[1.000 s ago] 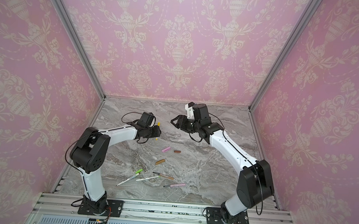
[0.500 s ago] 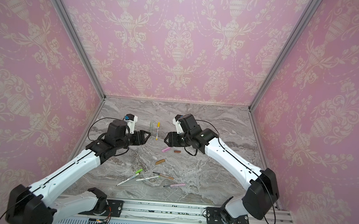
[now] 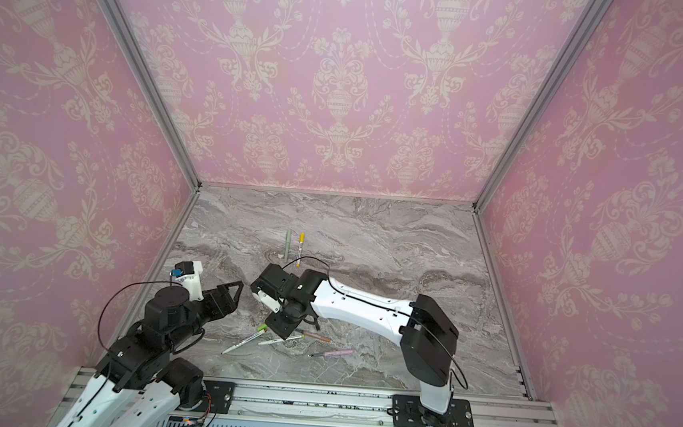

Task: Insert the pens into the pen caps
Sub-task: 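Reach right gripper down to the white green-tipped pen while left arm draws back, then grasp the white pen with right gripper and lift it upright, then close left gripper on the white pen while right gripper holds it out, then lower right gripper to the green cap near the robot and grasp it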

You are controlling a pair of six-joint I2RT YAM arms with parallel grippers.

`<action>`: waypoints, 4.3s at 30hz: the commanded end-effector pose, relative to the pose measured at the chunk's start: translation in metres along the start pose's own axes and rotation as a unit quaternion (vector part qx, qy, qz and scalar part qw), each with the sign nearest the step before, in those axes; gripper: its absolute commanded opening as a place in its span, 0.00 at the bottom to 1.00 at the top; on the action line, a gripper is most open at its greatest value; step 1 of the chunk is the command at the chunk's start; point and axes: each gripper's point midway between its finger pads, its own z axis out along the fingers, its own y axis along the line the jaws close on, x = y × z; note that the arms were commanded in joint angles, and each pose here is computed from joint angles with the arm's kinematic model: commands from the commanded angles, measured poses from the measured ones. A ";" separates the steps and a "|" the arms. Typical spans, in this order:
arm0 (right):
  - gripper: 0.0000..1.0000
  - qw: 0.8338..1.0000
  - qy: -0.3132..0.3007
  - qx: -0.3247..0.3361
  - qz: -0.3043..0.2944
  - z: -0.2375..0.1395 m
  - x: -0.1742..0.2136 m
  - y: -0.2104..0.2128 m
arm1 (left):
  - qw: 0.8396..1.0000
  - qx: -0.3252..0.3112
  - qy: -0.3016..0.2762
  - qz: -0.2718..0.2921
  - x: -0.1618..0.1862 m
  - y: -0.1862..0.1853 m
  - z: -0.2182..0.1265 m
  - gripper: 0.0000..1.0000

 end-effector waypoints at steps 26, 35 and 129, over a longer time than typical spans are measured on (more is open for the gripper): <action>0.43 0.990 0.106 0.012 -0.097 0.095 0.028 0.008 | 0.993 -0.049 -0.107 -0.027 -0.023 0.033 -0.032 0.87; 0.27 0.988 0.116 0.006 -0.102 0.097 0.035 0.009 | 0.992 -0.047 -0.110 -0.029 -0.026 0.032 -0.033 0.87; 0.53 0.927 -0.194 -0.102 0.305 -0.099 -0.057 -0.082 | 0.980 -0.137 -0.045 0.134 -0.062 0.006 0.012 0.00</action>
